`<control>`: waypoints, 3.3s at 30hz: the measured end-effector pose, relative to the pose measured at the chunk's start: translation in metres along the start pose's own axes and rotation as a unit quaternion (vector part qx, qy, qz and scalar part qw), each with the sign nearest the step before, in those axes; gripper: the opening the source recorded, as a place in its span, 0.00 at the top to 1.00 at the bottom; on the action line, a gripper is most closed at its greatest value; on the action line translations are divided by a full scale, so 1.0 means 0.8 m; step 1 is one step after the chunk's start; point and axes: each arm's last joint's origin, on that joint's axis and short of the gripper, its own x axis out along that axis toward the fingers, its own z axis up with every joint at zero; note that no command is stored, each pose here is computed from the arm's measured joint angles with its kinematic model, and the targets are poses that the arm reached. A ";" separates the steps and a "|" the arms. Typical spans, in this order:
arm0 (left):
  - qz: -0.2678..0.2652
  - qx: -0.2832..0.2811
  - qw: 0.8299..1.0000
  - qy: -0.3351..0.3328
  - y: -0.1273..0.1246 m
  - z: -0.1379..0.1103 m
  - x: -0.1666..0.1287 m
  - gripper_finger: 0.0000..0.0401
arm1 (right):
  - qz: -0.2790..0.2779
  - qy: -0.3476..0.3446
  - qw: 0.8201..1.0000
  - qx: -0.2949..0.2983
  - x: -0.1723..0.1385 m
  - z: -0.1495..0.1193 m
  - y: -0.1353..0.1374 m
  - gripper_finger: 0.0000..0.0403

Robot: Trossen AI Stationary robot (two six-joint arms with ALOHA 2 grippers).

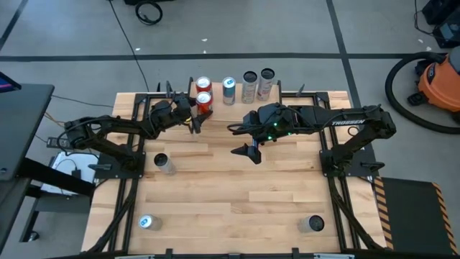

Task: Place canned beverage on shelf
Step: Put the left red soda can on the shelf

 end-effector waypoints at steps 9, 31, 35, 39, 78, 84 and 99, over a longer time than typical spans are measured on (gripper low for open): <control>0.000 0.000 1.000 -0.001 0.000 0.000 0.000 0.22 | 0.000 0.000 1.000 0.000 0.000 0.000 0.000 0.08; -0.001 0.012 1.000 0.000 0.000 0.000 0.000 0.22 | 0.000 0.000 1.000 0.000 0.000 0.000 0.000 0.08; -0.001 0.005 1.000 -0.001 0.000 0.001 0.000 0.21 | 0.000 0.000 1.000 0.000 0.000 0.000 0.000 0.08; -0.001 0.006 1.000 -0.002 0.000 0.001 0.000 0.21 | 0.000 0.000 1.000 0.000 0.000 0.000 0.000 0.08; -0.004 0.016 0.999 -0.033 -0.003 0.013 -0.003 0.05 | 0.000 0.000 1.000 0.000 0.000 0.000 0.000 0.08; -0.004 0.011 0.999 -0.053 -0.003 0.025 -0.008 0.05 | 0.000 0.000 1.000 0.000 0.000 0.000 0.000 0.08; -0.004 0.008 0.992 -0.127 -0.003 0.046 -0.013 0.05 | 0.001 -0.004 1.000 0.000 0.000 0.001 0.000 0.08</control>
